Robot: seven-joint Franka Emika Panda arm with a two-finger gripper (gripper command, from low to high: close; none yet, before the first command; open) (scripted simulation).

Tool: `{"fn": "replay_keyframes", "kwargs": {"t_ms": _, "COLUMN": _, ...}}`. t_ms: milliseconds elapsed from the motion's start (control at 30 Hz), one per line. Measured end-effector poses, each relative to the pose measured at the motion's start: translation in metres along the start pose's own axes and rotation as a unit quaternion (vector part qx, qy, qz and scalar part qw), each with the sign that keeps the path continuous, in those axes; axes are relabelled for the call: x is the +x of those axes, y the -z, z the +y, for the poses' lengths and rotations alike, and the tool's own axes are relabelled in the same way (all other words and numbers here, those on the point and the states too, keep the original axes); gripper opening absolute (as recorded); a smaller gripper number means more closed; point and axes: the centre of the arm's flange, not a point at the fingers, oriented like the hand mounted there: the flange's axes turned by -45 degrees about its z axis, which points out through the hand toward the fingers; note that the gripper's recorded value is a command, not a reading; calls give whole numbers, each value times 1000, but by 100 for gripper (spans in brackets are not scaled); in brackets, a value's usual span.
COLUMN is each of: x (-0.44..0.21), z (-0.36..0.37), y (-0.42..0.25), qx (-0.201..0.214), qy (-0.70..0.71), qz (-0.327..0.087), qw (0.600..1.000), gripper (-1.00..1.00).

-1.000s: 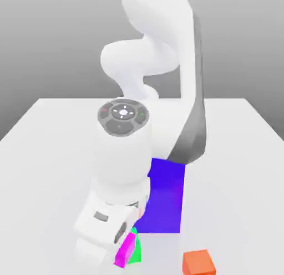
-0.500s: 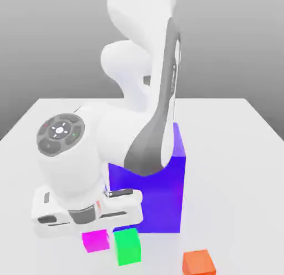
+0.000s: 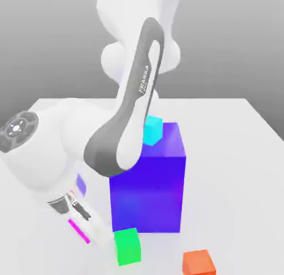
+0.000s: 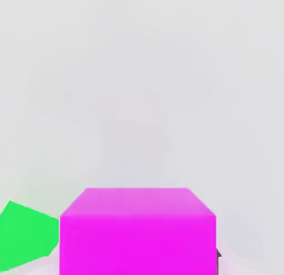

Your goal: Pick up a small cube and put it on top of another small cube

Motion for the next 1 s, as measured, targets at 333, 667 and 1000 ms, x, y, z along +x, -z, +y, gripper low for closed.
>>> {"fn": "replay_keyframes", "kwargs": {"t_ms": 333, "x": 3, "z": 16, "y": 13, "qx": 42, "qy": -288, "qz": -29, "qw": 956, "gripper": -100}}
{"fn": "replay_keyframes", "kwargs": {"t_ms": 667, "x": 1, "z": 23, "y": 39, "qx": 91, "qy": -533, "qz": -71, "qw": 838, "gripper": -100}}
{"fn": "replay_keyframes", "kwargs": {"t_ms": 1000, "x": -14, "z": 14, "y": 66, "qx": 128, "qy": -707, "qz": -114, "qw": 686, "gripper": -100}}
